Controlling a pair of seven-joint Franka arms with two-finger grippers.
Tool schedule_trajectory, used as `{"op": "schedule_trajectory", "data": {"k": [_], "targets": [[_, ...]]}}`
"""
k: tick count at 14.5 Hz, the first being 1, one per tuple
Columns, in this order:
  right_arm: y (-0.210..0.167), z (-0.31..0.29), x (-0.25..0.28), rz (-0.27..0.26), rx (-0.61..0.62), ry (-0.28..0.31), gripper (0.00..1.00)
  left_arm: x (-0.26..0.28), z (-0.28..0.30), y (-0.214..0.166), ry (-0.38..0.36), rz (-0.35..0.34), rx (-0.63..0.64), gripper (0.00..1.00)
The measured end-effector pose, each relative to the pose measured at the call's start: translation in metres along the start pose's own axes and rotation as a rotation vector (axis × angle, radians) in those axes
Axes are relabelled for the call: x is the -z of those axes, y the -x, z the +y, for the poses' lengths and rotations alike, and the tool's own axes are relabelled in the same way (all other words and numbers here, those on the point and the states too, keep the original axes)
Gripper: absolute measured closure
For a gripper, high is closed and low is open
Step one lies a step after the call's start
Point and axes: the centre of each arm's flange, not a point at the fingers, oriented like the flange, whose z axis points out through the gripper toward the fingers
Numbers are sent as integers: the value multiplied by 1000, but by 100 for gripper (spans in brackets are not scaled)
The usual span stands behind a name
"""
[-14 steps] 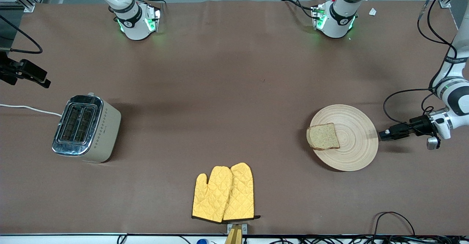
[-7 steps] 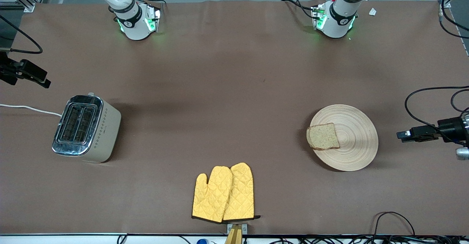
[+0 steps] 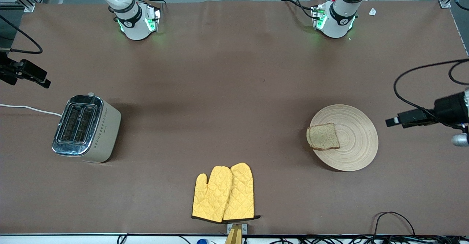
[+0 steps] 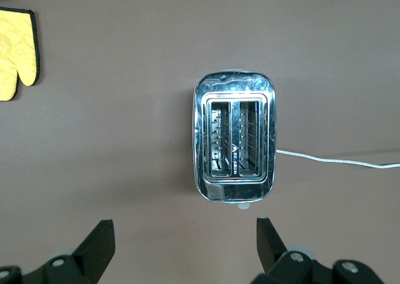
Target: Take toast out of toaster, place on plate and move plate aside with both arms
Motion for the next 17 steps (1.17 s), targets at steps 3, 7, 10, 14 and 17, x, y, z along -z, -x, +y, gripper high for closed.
{"op": "schedule_trajectory", "data": {"k": [3,7,10,14,17], "targets": [[0,0,0,1,0,0,0,6,55,26,-139,-10,-25,0],[0,0,0,1,0,0,0,7,103,50,-298,12,-81,0],[0,0,0,1,-1,0,0,19,137,74,-406,63,-147,0],[0,0,0,1,-1,0,0,57,134,106,-490,43,-181,0],[0,0,0,1,-1,0,0,78,113,120,-511,30,-163,0]]}}
